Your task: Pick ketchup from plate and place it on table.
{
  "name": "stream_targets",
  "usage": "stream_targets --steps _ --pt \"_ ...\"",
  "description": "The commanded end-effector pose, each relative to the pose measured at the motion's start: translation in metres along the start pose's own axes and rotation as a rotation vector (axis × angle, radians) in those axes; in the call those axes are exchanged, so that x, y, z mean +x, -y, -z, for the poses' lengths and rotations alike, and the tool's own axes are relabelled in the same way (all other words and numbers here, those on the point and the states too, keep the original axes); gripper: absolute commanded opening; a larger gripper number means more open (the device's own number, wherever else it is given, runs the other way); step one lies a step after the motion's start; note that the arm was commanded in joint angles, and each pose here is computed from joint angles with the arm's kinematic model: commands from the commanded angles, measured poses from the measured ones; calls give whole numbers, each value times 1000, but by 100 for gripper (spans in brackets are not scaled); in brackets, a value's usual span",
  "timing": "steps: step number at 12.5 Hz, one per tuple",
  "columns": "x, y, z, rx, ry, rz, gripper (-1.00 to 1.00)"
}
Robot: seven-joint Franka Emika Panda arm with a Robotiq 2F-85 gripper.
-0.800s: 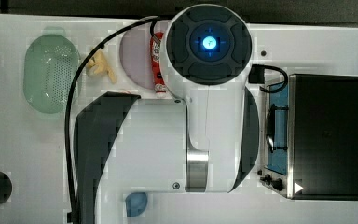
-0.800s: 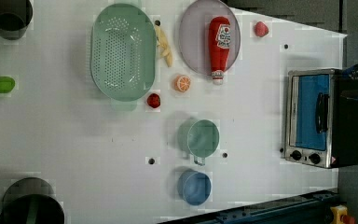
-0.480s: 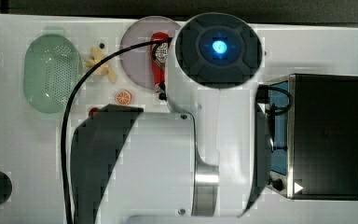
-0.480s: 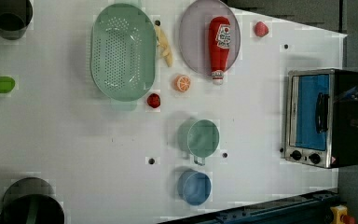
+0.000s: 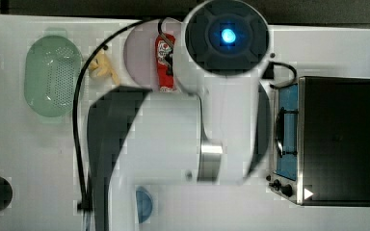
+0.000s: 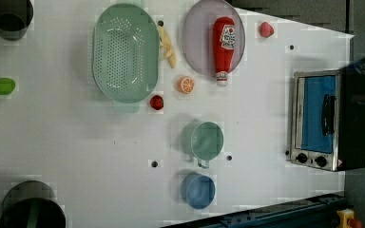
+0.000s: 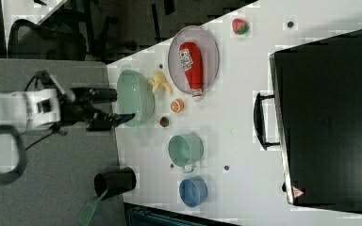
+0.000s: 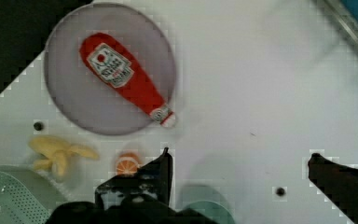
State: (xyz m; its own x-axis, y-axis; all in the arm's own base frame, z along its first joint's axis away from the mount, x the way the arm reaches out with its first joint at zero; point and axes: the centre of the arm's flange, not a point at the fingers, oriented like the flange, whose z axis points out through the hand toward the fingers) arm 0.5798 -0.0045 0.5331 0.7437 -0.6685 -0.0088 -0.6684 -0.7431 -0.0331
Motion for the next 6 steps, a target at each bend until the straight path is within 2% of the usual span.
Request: stream_targets --steps 1,6 --pt "9 31 -66 -18 52 178 100" --pt "27 67 -146 -37 112 400 100"
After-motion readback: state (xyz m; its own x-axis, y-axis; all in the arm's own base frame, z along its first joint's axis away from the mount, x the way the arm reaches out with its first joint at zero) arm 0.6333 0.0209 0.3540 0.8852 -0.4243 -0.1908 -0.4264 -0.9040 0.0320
